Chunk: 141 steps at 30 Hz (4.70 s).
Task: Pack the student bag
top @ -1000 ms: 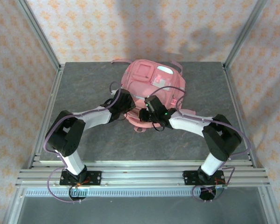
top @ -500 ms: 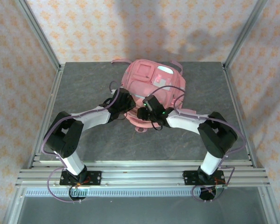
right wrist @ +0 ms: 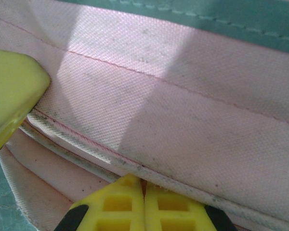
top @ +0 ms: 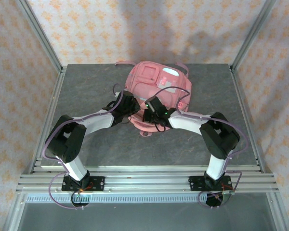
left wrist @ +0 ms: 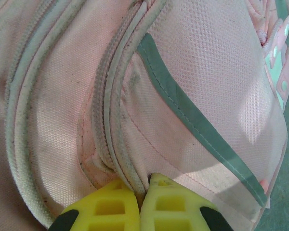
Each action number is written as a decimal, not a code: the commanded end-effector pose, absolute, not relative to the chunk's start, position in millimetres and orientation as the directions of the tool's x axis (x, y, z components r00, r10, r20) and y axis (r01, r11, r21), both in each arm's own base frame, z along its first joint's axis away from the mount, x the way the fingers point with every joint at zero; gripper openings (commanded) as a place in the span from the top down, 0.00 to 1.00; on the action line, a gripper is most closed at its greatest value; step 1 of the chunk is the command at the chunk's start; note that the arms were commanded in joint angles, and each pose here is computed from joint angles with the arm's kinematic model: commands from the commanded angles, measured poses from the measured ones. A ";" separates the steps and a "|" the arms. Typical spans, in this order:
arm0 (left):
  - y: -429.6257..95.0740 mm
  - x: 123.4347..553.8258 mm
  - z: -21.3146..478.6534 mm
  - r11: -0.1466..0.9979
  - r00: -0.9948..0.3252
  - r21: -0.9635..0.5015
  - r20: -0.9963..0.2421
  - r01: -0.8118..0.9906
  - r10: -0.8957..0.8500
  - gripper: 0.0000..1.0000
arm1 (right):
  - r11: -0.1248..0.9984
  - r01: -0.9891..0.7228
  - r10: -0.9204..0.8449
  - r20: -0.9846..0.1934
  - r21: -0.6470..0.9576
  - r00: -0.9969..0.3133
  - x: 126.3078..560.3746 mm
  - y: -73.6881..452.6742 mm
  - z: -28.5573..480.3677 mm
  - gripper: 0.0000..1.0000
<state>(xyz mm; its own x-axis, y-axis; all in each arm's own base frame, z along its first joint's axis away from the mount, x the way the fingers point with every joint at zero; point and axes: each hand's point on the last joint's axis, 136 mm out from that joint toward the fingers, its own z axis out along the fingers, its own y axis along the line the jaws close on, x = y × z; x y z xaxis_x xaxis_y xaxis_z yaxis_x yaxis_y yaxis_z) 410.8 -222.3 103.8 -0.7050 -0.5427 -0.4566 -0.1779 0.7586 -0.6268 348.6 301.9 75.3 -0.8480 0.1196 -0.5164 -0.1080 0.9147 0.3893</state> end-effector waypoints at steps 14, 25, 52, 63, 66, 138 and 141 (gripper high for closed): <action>-179.0 426.5 139.4 0.788 -0.646 -0.597 -0.543 -0.152 -0.536 1.00 | 0.992 0.080 0.120 -0.519 0.100 -0.847 315.6 166.9 51.4 1.00; -148.2 465.9 171.1 0.851 -0.600 -0.499 -0.635 -0.163 -0.487 1.00 | 0.909 -0.242 -0.001 -0.579 0.339 -0.816 315.9 281.7 97.6 1.00; -222.5 414.0 102.7 0.796 -0.717 -0.578 -0.478 -0.178 -0.507 0.45 | 0.795 -0.345 0.003 -0.573 0.499 -0.820 330.8 350.6 101.5 1.00; -207.4 417.2 91.1 0.813 -0.706 -0.542 -0.490 -0.212 -0.511 1.00 | 0.879 -0.268 0.000 -0.563 0.394 -0.826 339.3 317.2 82.1 1.00; -202.4 417.9 94.2 0.813 -0.702 -0.543 -0.494 -0.212 -0.513 1.00 | 0.916 -0.217 0.008 -0.557 0.336 -0.830 343.9 292.9 71.5 1.00; 83.4 355.4 153.0 0.809 -0.178 -0.020 -0.972 -0.588 -0.154 0.01 | 0.597 0.776 0.255 -0.965 0.203 0.056 342.3 -94.8 175.4 0.00; 83.2 359.6 141.4 0.814 -0.183 -0.007 -0.973 -0.581 -0.140 0.01 | 0.632 0.756 0.235 -0.972 0.169 0.020 345.3 -91.8 156.8 0.00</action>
